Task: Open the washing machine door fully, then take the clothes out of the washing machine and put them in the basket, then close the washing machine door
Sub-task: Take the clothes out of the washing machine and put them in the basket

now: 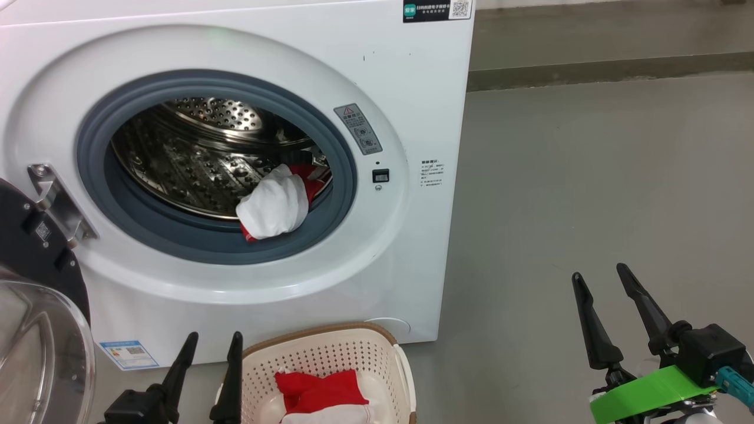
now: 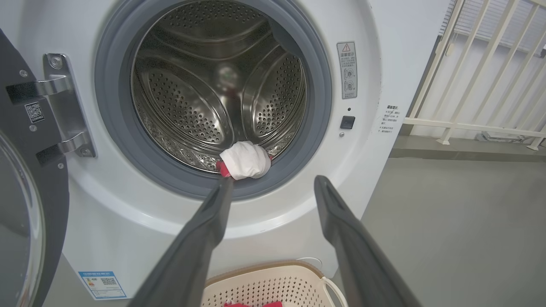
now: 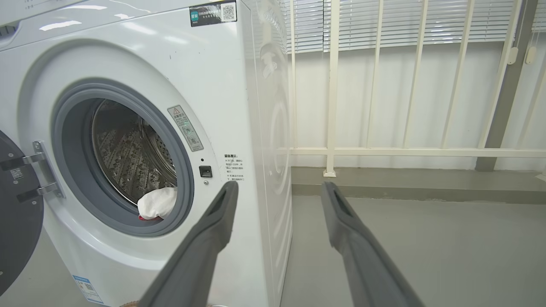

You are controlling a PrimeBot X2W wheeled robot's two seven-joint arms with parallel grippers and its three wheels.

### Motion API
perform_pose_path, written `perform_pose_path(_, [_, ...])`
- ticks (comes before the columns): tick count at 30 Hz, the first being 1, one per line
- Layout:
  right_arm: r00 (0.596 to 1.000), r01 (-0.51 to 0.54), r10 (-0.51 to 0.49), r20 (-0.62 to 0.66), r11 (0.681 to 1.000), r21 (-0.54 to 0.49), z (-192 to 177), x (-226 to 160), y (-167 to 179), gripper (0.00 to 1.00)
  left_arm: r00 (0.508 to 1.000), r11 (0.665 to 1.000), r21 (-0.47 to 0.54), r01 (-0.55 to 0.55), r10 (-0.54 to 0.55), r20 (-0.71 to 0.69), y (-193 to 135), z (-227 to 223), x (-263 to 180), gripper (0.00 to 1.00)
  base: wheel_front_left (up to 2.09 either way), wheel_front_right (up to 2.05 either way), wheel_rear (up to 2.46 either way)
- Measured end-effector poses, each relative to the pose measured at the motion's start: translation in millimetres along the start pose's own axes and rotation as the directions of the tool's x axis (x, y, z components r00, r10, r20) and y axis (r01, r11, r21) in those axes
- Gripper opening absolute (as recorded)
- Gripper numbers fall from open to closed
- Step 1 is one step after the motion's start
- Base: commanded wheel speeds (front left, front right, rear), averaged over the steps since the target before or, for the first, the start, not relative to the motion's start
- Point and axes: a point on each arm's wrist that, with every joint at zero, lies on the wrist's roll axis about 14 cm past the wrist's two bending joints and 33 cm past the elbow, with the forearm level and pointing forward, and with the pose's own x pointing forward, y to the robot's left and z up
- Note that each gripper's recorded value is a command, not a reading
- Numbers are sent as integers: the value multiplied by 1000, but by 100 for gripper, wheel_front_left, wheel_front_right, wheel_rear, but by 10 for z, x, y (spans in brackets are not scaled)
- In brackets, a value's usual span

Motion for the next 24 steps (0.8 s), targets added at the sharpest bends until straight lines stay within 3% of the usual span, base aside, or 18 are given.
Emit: perform_pose_path(24, [999, -1, 2, -42, 1000, 3, -142, 43, 4, 100, 998, 1000, -7, -15, 14, -54, 55, -170, 118, 100, 0, 0, 0])
